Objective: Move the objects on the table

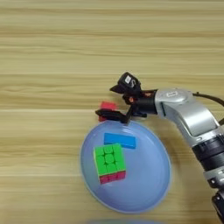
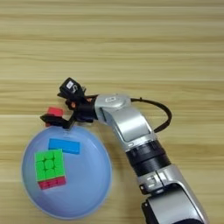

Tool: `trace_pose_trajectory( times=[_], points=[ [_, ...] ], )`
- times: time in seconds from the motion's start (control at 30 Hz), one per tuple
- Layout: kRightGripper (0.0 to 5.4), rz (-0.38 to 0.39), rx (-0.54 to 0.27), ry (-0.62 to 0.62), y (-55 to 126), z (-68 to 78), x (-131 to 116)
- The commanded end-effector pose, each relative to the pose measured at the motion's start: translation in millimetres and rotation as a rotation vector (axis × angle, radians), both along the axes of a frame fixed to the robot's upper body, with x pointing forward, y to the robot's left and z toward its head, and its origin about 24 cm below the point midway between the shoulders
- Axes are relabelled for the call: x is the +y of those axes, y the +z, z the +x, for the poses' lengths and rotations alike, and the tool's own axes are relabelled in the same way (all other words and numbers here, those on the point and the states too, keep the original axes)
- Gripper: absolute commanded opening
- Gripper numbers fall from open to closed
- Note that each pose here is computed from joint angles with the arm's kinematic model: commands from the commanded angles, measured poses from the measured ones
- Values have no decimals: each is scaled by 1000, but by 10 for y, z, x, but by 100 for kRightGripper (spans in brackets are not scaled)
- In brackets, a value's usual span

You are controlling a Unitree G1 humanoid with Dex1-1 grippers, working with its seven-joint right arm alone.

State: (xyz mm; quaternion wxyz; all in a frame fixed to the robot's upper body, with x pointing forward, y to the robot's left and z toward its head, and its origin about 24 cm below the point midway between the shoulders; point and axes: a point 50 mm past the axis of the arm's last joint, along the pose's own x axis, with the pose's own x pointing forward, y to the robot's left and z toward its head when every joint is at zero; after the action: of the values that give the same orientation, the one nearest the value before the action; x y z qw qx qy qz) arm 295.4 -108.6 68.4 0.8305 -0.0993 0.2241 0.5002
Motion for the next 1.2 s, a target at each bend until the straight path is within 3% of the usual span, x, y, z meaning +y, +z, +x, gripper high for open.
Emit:
trace_pose_trajectory(
  times=[0.03, 1.0, 1.2],
  points=[
    [538, -16, -140, 19, 288, 132, 59],
    [241, -23, -125, 15, 227, 138, 67],
    [237, -9, -137, 10, 264, 147, 75]
  ],
)
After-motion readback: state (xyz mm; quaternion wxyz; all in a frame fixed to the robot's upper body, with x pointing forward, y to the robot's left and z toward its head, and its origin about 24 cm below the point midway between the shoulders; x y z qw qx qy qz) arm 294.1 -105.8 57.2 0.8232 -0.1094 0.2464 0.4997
